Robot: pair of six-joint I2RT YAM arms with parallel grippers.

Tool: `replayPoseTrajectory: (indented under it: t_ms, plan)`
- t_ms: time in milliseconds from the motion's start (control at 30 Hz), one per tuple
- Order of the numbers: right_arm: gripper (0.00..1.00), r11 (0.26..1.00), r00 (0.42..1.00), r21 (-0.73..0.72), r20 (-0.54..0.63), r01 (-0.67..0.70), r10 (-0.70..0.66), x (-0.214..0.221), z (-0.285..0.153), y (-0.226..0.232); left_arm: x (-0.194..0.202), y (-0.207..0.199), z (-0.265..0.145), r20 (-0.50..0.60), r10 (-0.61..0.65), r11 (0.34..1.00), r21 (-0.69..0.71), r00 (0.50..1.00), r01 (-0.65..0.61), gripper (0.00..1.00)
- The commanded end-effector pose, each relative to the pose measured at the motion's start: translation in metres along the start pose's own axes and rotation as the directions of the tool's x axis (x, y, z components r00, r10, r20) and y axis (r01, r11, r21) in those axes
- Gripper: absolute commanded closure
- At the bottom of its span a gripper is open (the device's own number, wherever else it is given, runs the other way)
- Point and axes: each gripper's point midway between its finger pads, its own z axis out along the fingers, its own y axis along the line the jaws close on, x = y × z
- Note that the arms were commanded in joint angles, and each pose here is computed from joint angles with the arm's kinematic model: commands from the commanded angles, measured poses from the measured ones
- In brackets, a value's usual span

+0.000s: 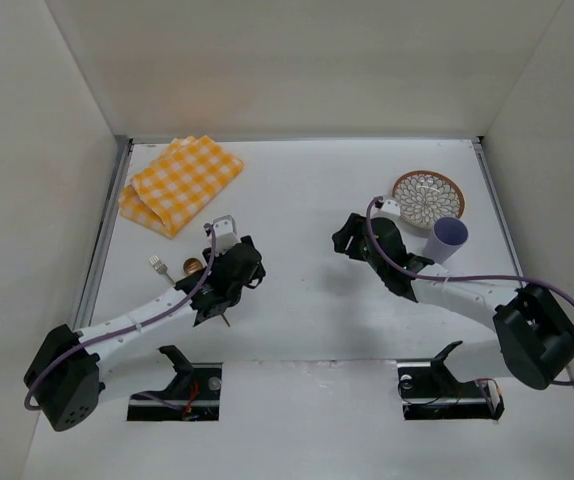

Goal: Set the dinner table for one person

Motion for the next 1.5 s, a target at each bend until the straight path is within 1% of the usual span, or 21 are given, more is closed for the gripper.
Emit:
replayPoseTrajectory:
  t_ms: [0, 100, 233, 300, 333, 367, 433, 467, 500, 533, 600, 633, 700, 767, 800, 900, 967, 1133, 1200, 1300, 1467]
  plan:
    - [0.37, 0.999, 0.997, -0.037, 0.075, -0.030, 0.033, -0.021, -0.003, 0.008, -0.009, -0.013, 0.000, 0.017, -0.029, 0.999, 0.045, 0.999, 0.028, 0.43]
    - [0.47, 0.999, 0.998, -0.043, 0.063, -0.025, 0.027, -0.019, -0.002, 0.010, -0.016, -0.014, -0.001, 0.034, -0.042, 0.998, 0.050, 0.999, 0.040, 0.42]
    - [0.70, 0.998, 0.998, -0.055, 0.054, -0.016, 0.019, -0.017, -0.002, 0.014, -0.034, -0.002, 0.000, 0.106, -0.096, 0.995, 0.030, 0.990, 0.093, 0.43]
    - [0.80, 0.998, 0.999, -0.055, 0.052, -0.015, 0.018, -0.017, -0.002, 0.014, -0.050, 0.009, 0.004, 0.154, -0.135, 0.991, 0.006, 0.979, 0.135, 0.44]
    - [0.83, 0.998, 0.999, -0.055, 0.048, -0.015, 0.017, -0.016, -0.002, 0.013, -0.056, 0.012, 0.005, 0.168, -0.145, 0.989, -0.004, 0.975, 0.148, 0.47]
    - [0.87, 0.998, 0.999, -0.054, 0.043, -0.013, 0.016, -0.015, -0.002, 0.013, -0.064, 0.018, 0.008, 0.189, -0.160, 0.986, -0.020, 0.969, 0.167, 0.53]
    - [0.88, 0.998, 0.999, -0.057, 0.044, -0.012, 0.015, -0.017, -0.004, 0.014, -0.084, 0.027, 0.019, 0.235, -0.188, 0.977, -0.049, 0.954, 0.205, 0.79]
    - [0.88, 0.998, 0.999, -0.062, 0.050, -0.011, 0.015, -0.018, -0.004, 0.015, -0.092, 0.030, 0.024, 0.251, -0.200, 0.973, -0.058, 0.947, 0.221, 0.87]
    - [0.88, 0.998, 0.998, -0.064, 0.058, -0.009, 0.013, -0.020, -0.005, 0.015, -0.103, 0.033, 0.032, 0.268, -0.210, 0.969, -0.069, 0.940, 0.237, 0.92]
    - [0.88, 0.998, 0.998, -0.064, 0.062, -0.002, 0.006, -0.021, -0.005, 0.015, -0.124, 0.038, 0.049, 0.291, -0.213, 0.962, -0.107, 0.933, 0.253, 0.93]
    - [0.87, 0.998, 0.998, -0.065, 0.059, 0.000, 0.004, -0.020, -0.004, 0.015, -0.131, 0.042, 0.058, 0.296, -0.204, 0.959, -0.131, 0.933, 0.251, 0.90]
    - [0.86, 0.998, 0.998, -0.069, 0.058, 0.002, 0.002, -0.020, -0.005, 0.017, -0.139, 0.047, 0.067, 0.299, -0.192, 0.955, -0.162, 0.935, 0.248, 0.85]
    - [0.84, 0.997, 0.998, -0.075, 0.060, 0.010, -0.006, -0.020, -0.005, 0.018, -0.151, 0.059, 0.085, 0.305, -0.177, 0.943, -0.218, 0.936, 0.250, 0.70]
    - [0.82, 0.997, 0.998, -0.077, 0.059, 0.012, -0.008, -0.019, -0.004, 0.019, -0.162, 0.072, 0.097, 0.318, -0.172, 0.928, -0.265, 0.932, 0.261, 0.61]
    - [0.79, 0.997, 0.998, -0.078, 0.058, 0.013, -0.008, -0.018, -0.003, 0.019, -0.170, 0.079, 0.102, 0.335, -0.175, 0.920, -0.279, 0.926, 0.275, 0.57]
    - [0.63, 0.996, 0.999, -0.089, 0.052, 0.015, -0.011, -0.017, -0.004, 0.022, -0.186, 0.104, 0.119, 0.381, -0.199, 0.890, -0.316, 0.903, 0.329, 0.49]
    - [0.54, 0.996, 0.998, -0.093, 0.056, 0.014, -0.009, -0.017, -0.004, 0.023, -0.193, 0.120, 0.133, 0.399, -0.250, 0.865, -0.318, 0.882, 0.389, 0.47]
    - [0.45, 0.994, 0.999, -0.108, 0.045, 0.015, -0.010, -0.014, -0.003, 0.025, -0.212, 0.158, 0.166, 0.386, -0.320, 0.833, -0.322, 0.866, 0.451, 0.47]
    - [0.41, 0.993, 0.999, -0.113, 0.044, 0.013, -0.008, -0.014, -0.003, 0.026, -0.215, 0.176, 0.176, 0.395, -0.353, 0.808, -0.328, 0.848, 0.489, 0.48]
    - [0.34, 0.993, 0.999, -0.117, 0.041, 0.013, -0.008, -0.013, -0.002, 0.027, -0.219, 0.197, 0.188, 0.387, -0.342, 0.795, -0.366, 0.856, 0.483, 0.48]
    - [0.31, 0.990, 1.000, -0.141, 0.031, 0.012, -0.008, -0.011, -0.004, 0.033, -0.231, 0.225, 0.194, 0.385, -0.296, 0.793, -0.411, 0.874, 0.450, 0.48]
